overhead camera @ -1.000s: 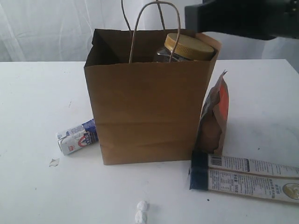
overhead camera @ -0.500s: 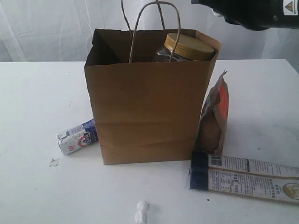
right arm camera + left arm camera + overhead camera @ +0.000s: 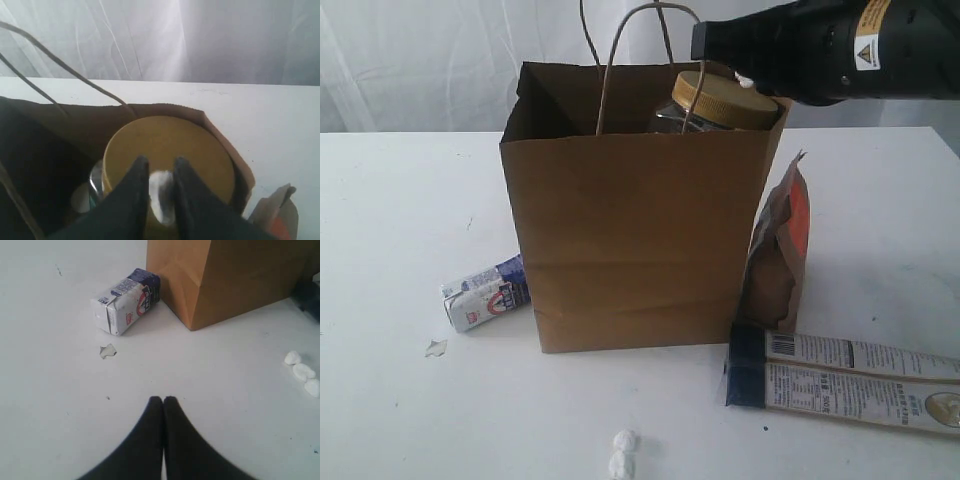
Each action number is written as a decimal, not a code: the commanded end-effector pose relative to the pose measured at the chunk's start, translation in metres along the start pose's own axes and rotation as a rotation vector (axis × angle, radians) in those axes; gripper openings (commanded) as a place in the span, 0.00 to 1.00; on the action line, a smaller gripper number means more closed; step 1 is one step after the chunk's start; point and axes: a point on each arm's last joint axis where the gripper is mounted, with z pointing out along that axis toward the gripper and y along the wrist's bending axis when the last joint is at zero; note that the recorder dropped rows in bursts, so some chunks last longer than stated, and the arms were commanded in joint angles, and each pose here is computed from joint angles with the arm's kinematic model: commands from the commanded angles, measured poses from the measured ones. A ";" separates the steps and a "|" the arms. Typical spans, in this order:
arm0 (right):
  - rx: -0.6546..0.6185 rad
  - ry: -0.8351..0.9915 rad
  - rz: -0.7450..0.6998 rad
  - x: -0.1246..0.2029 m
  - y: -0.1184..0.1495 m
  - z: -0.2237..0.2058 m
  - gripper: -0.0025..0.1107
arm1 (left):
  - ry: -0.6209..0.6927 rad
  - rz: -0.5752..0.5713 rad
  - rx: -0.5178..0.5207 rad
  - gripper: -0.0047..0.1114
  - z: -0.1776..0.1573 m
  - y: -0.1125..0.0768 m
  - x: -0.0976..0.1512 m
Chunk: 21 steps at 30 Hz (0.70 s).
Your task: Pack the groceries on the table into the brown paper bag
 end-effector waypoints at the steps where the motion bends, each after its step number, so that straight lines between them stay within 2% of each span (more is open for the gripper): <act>1: -0.019 -0.028 -0.026 -0.005 0.001 -0.001 0.33 | 0.000 -0.003 0.005 0.04 0.000 0.000 0.001; 6: -0.018 -0.029 -0.026 -0.005 0.001 -0.002 0.42 | 0.000 -0.003 0.005 0.04 0.000 0.000 0.001; 16: -0.022 -0.045 -0.029 -0.008 0.001 -0.007 0.42 | 0.000 -0.003 0.005 0.04 0.000 0.000 0.001; 21: 0.013 -0.073 -0.098 -0.017 -0.006 -0.036 0.42 | 0.000 -0.003 0.005 0.04 0.000 0.000 0.001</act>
